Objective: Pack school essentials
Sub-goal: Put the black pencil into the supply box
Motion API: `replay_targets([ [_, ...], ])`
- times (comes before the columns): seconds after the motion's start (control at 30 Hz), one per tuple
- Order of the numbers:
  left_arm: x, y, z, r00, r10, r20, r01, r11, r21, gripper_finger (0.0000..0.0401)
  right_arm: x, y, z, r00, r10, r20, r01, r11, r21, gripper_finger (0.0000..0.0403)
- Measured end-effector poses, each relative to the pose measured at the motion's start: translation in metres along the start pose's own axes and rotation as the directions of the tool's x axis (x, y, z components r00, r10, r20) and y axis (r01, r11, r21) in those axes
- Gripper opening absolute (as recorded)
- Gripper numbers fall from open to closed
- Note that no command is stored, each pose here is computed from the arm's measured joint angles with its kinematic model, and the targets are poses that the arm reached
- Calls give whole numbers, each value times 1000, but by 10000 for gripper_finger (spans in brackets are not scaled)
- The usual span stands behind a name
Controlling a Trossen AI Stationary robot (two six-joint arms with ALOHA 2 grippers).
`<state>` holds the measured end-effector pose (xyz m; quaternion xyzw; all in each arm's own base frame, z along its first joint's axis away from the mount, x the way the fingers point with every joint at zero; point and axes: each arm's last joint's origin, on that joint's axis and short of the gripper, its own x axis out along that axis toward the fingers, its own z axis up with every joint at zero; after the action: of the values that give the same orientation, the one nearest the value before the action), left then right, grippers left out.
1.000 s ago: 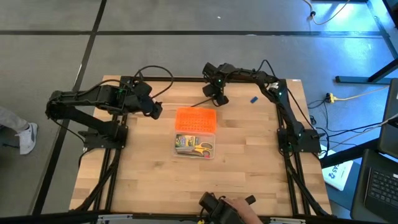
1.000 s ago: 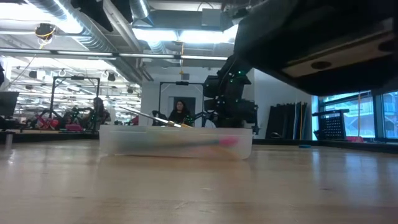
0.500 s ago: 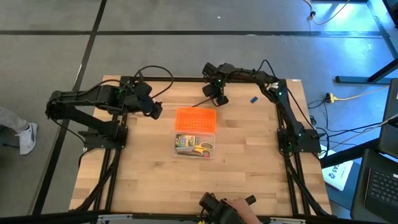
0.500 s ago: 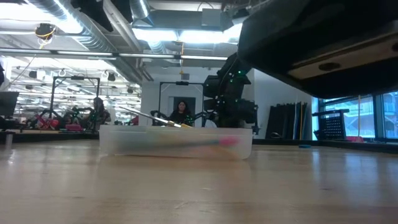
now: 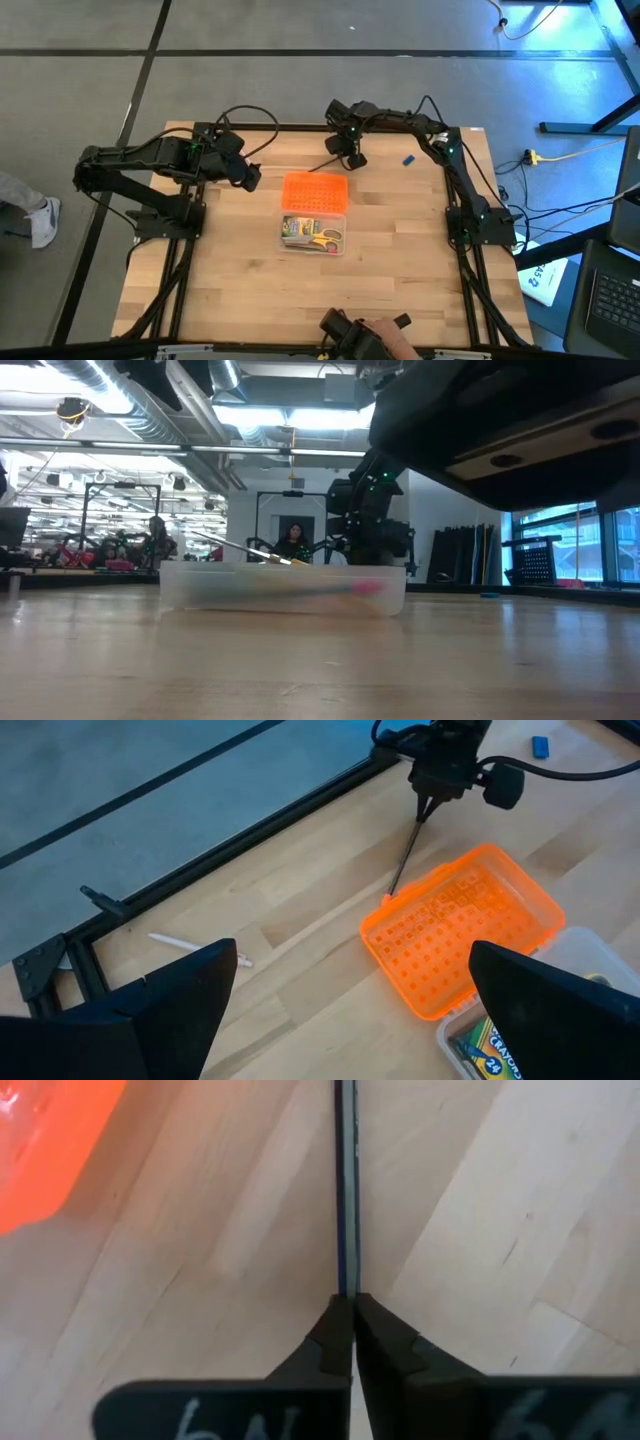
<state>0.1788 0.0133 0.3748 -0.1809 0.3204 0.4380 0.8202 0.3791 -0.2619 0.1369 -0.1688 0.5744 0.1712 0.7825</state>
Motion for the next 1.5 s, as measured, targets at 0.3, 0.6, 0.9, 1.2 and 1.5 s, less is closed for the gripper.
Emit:
replay_targets([
  [0.3,0,0,0,1000,0,0,0,1000,0,394,1,-2,1,1000,-23,13,22,999,29,8],
  [0.6,0,0,0,1000,0,0,0,1000,1,394,0,-2,2,999,-10,40,8,999,50,8],
  [0.9,0,0,0,1000,0,0,0,1000,2,394,-7,-6,4,999,-44,16,42,994,99,8],
  [1.2,0,0,0,1000,0,0,0,1000,2,394,-9,-6,4,999,-49,-19,50,993,105,6],
  [1.5,0,0,0,1000,1,-1,-1,1000,3,394,-11,-5,4,999,-43,-18,45,993,109,18],
])
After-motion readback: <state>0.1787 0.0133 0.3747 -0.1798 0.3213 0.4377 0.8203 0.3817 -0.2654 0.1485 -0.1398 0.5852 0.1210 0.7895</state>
